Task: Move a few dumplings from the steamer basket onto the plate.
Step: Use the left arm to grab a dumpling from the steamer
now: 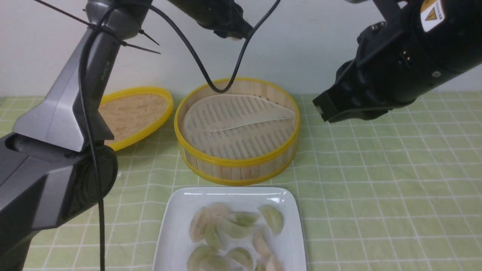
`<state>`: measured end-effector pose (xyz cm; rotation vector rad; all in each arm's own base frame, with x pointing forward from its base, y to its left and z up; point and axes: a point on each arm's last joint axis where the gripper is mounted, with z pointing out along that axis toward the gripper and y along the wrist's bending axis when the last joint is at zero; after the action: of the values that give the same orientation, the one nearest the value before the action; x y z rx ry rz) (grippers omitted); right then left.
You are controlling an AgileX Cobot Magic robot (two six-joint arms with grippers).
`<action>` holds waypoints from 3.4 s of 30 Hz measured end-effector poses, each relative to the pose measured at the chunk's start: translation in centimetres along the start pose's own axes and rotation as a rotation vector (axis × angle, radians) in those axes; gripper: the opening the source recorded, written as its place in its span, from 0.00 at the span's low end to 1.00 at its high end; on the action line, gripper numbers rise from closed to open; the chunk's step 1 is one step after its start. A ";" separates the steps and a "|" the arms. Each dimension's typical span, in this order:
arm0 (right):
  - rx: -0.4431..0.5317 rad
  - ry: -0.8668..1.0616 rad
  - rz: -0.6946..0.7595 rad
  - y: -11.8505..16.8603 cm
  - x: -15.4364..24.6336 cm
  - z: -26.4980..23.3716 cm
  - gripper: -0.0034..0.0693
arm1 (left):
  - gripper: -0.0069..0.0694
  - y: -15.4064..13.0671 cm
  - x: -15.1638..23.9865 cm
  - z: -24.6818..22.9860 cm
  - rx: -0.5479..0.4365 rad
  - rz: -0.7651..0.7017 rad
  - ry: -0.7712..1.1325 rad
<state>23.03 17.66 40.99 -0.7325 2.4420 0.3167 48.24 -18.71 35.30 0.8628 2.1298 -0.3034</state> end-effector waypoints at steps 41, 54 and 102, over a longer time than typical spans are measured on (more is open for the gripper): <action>-0.032 0.033 -0.036 -0.3 9.4 -3.5 0.03 | 0.29 -18.1 15.3 -12.6 0.284 -0.107 0.611; -0.053 0.007 -0.018 -0.3 11.1 -1.9 0.03 | 0.29 -17.9 18.7 -4.0 0.241 -0.135 0.715; -0.037 -0.153 -0.017 -0.4 11.0 -4.0 0.03 | 0.30 -18.0 20.3 -6.3 0.085 -0.106 0.894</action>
<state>13.92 11.09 37.84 -0.7178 2.2905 0.3975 23.42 -19.29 22.77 1.0583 3.0078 -0.0504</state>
